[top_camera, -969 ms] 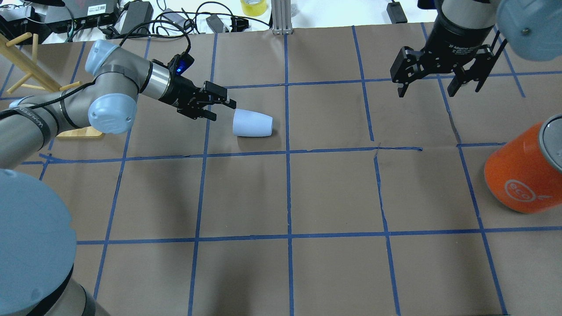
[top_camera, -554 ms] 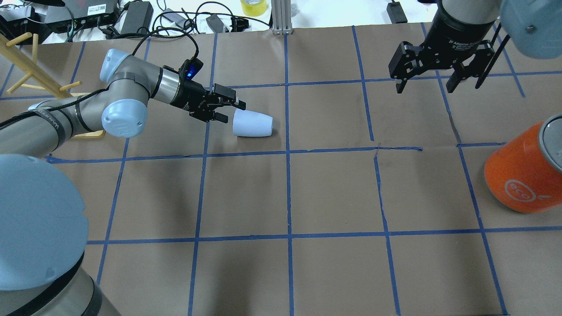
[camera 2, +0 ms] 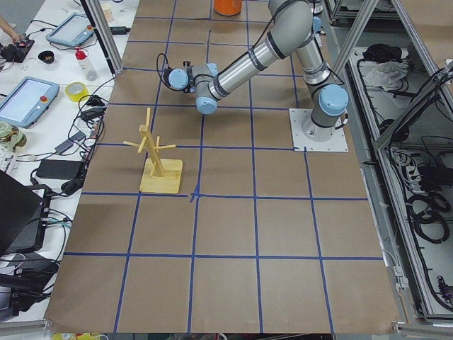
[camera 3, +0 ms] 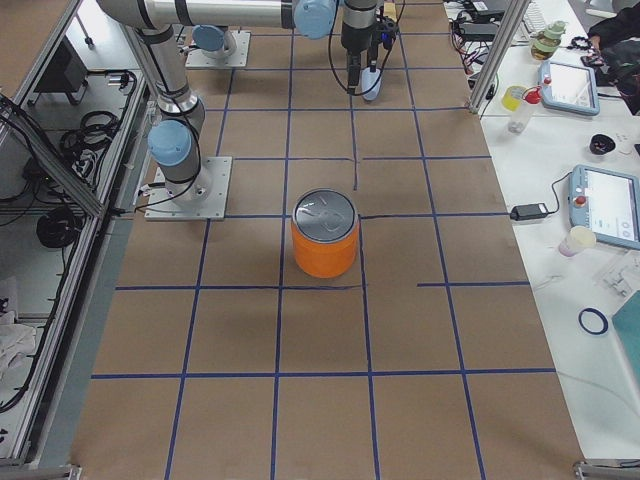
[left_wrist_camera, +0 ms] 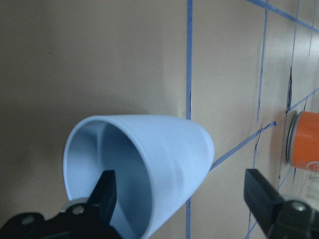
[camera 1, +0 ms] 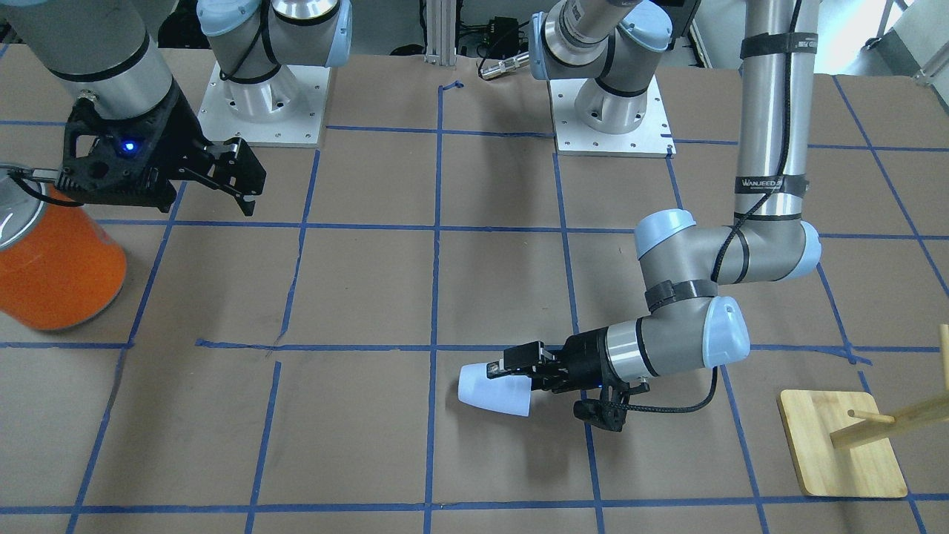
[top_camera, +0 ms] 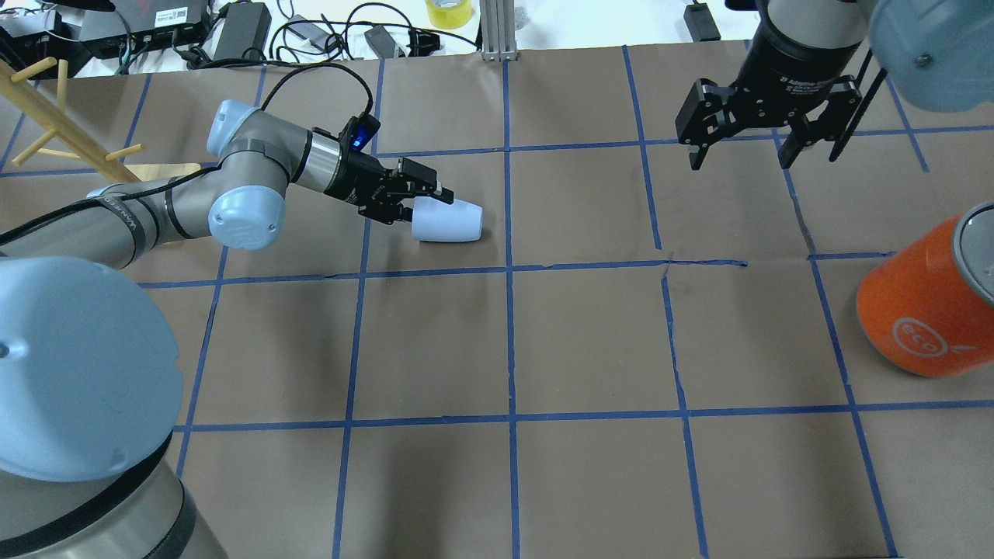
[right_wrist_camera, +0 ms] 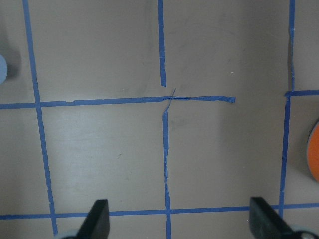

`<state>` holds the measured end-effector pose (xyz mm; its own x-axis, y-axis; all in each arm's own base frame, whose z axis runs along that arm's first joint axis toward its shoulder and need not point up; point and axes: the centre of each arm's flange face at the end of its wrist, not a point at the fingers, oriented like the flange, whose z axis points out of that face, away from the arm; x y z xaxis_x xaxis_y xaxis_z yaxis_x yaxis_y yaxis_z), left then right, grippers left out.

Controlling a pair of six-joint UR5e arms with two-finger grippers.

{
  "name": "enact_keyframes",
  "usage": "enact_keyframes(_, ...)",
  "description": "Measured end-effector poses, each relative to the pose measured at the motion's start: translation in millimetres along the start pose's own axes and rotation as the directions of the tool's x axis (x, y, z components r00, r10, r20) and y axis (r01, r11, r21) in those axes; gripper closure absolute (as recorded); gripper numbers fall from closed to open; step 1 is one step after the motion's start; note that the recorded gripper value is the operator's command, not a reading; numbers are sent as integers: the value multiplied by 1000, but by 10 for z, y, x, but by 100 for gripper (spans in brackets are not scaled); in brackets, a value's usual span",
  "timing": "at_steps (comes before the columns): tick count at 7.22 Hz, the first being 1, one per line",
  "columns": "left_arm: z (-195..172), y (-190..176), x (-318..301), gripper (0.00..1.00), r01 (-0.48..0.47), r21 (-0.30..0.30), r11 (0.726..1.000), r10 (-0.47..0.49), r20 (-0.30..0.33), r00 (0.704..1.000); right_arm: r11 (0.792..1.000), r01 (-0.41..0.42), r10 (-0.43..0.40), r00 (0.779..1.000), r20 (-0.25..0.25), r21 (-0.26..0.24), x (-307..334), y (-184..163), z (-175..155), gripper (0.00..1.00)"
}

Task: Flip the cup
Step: 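Close the left gripper on the cup's bottom end, then lift and rotate the cup upright with the left gripper, setting it down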

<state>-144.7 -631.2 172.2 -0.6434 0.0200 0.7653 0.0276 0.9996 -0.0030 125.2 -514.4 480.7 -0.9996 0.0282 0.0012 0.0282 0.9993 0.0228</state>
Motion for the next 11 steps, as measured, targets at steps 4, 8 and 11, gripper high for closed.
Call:
enact_keyframes(4,-34,-15,162,100,6,10,1000,-5,-12,1000,1000,20,-20,1000,-9,-6,-33,12,38,0)
enact_keyframes(8,-406,-90,556,100,80,79,994,-81,14,997,1000,21,-21,1000,-10,-7,-33,14,45,0)
enact_keyframes(11,-912,-103,760,100,58,167,984,-116,359,926,1000,22,-22,1000,-10,-8,-33,14,48,0)
